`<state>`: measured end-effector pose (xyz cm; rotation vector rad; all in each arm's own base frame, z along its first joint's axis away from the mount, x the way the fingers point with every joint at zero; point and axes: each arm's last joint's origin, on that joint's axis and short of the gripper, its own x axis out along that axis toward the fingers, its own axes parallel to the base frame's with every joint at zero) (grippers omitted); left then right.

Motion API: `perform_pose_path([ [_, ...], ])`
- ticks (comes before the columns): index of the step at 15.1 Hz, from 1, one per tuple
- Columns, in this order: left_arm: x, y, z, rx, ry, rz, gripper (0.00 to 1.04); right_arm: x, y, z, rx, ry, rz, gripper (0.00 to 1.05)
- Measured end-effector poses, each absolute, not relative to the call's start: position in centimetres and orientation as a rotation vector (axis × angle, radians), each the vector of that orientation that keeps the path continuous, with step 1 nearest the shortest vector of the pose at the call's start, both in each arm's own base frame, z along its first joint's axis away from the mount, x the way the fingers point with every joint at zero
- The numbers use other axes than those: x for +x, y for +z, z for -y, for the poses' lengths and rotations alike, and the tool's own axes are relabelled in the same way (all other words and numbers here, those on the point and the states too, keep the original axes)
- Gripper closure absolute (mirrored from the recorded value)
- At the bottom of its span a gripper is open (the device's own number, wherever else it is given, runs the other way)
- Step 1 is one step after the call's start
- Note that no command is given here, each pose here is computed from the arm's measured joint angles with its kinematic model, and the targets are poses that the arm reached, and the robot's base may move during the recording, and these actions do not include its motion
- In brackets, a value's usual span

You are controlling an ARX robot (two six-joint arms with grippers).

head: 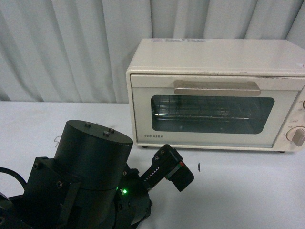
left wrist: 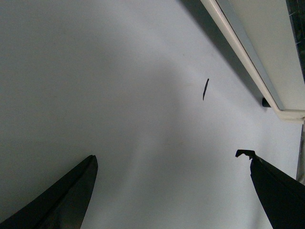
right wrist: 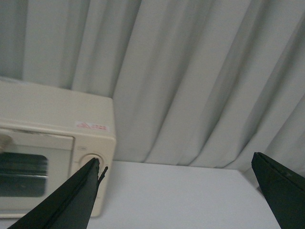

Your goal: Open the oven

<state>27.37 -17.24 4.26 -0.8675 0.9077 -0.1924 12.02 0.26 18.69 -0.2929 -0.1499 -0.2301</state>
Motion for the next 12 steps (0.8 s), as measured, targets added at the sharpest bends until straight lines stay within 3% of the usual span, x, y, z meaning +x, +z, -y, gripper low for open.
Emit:
perform_pose_path([
  [2,27.4,4.3,17.2,-0.869,-0.195,-0.909,0.07,15.1,19.6,-0.6,-0.477,-0.213,0.166,0.06],
  [4,27.4,4.3,17.2,-0.868,-0.195,-0.908,0.07,19.0,22.0,-0.8,-0.609,-0.185,0.276,0.06],
  [8,27.4,4.3,17.2,-0.869,-0.195,-0.908,0.07,26.3,21.6,-1.4,-0.844,0.030,0.143,0.06],
  [10,27.4,4.3,17.2,-0.869,-0.196,-0.908,0.07,28.0,23.5,-2.1,-0.921,0.115,0.193,0.06],
  [11,27.4,4.3,17.2,-0.869,-0.195,-0.908,0.07,28.5,24.1,-2.6,-0.948,0.152,0.217,0.10],
  [12,27.4,4.3,17.2,-0.868,-0.194,-0.907,0.07,29.0,24.1,-3.1,-0.981,0.212,0.215,0.21],
])
